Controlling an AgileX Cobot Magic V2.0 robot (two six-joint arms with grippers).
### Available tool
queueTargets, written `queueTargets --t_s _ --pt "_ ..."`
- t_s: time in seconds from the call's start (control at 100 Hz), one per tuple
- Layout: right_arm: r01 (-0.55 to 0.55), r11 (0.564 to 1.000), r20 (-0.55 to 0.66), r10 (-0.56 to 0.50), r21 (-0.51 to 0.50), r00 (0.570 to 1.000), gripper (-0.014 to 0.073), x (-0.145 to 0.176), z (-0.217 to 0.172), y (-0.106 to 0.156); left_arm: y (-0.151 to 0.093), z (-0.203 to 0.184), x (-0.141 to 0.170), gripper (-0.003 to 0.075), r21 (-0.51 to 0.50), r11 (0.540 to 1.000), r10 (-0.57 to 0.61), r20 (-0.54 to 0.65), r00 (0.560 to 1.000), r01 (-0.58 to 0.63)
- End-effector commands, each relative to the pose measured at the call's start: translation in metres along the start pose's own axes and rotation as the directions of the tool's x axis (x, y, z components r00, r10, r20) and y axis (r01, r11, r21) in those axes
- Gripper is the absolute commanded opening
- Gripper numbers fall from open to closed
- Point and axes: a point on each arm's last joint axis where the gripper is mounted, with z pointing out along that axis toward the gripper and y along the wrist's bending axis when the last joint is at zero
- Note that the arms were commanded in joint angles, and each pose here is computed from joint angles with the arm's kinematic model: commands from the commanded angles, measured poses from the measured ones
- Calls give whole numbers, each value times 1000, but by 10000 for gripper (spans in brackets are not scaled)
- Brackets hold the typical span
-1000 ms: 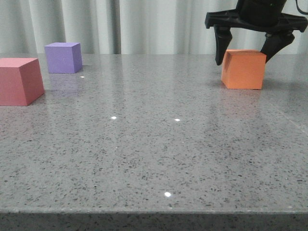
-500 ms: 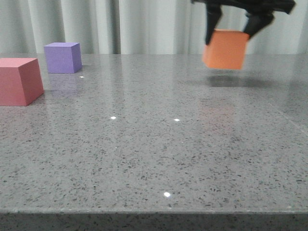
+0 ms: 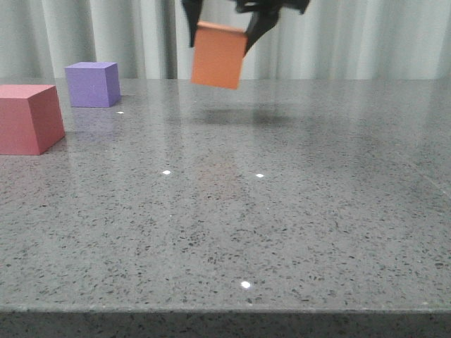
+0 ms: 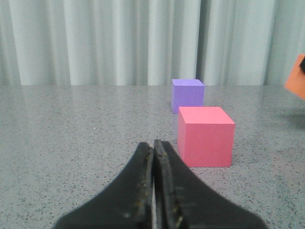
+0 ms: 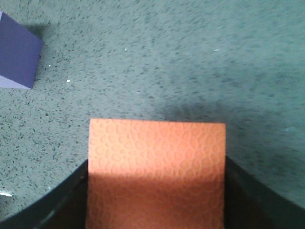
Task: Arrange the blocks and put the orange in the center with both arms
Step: 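Lift the orange cube and carry it toward the table center, then set the orange cube down, open the right gripper and withdraw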
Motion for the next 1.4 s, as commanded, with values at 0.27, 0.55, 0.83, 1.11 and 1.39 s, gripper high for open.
queueTargets --t_s 0.27,0.55,0.83,1.11,1.39 --pt "18 999 86 -14 -35 996 335 -10 2 41 -2 -1 5 -20 18 1000 -9 74 997 7" --pt "8 1000 60 -7 -21 998 335 -4 13 43 -2 -1 5 -20 18 1000 -9 74 997 7" --pt "5 1000 61 -3 -30 998 493 -5 12 44 -2 -1 5 -20 18 1000 -9 74 997 7" --pt "-2 998 77 7 -61 997 629 -7 10 46 -2 -1 5 -20 18 1000 -9 74 997 7" --pt "110 992 120 -101 -70 988 629 -16 -14 45 -2 -1 5 -20 18 1000 -9 74 997 7"
